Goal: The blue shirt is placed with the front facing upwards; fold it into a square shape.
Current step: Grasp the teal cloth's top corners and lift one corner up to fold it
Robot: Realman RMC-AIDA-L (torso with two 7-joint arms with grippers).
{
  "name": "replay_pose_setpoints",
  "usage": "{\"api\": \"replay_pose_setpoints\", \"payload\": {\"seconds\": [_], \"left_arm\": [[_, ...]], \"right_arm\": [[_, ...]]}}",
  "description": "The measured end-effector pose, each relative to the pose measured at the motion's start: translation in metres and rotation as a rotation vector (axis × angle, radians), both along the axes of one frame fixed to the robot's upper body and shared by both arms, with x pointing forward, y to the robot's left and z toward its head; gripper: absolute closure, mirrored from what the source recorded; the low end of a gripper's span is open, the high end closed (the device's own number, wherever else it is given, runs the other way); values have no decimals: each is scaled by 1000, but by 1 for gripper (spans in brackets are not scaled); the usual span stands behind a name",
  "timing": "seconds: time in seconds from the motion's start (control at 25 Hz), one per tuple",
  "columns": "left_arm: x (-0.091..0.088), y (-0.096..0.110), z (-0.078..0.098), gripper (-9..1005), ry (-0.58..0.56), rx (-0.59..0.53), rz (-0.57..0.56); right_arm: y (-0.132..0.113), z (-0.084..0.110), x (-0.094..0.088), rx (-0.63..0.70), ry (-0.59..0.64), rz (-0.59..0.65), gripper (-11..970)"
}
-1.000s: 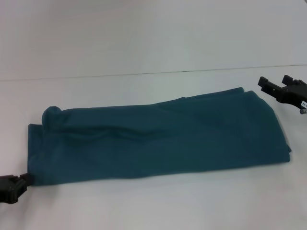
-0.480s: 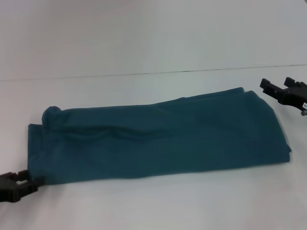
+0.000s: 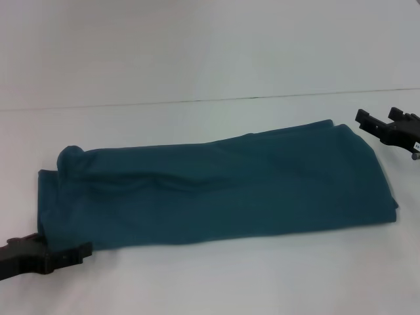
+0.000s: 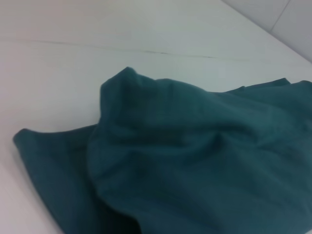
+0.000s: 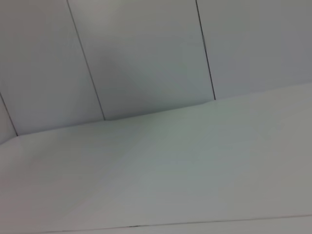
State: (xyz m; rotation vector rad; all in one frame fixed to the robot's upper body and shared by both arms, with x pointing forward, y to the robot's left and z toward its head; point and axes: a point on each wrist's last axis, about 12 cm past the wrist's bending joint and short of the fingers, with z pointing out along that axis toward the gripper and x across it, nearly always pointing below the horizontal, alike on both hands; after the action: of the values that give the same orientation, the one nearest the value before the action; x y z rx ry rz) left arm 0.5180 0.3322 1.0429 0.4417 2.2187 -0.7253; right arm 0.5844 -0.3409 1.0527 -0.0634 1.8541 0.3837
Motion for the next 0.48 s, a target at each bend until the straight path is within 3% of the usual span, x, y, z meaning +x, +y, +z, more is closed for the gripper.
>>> {"api": "replay_pose_setpoints", "payload": {"seconds": [0.08,0.28,0.48], "left_arm": [[1,-2,0,154,-3,-1,-2],[3,-3,1,77,-6,-1,-2],[4,-2,1,81,-7,5,10]], "right_arm": [[0,0,0,0,1,-1,75],[0,-2,-2,2,5,-2,74],[0,-2,-2,3,4,-1,74]]}}
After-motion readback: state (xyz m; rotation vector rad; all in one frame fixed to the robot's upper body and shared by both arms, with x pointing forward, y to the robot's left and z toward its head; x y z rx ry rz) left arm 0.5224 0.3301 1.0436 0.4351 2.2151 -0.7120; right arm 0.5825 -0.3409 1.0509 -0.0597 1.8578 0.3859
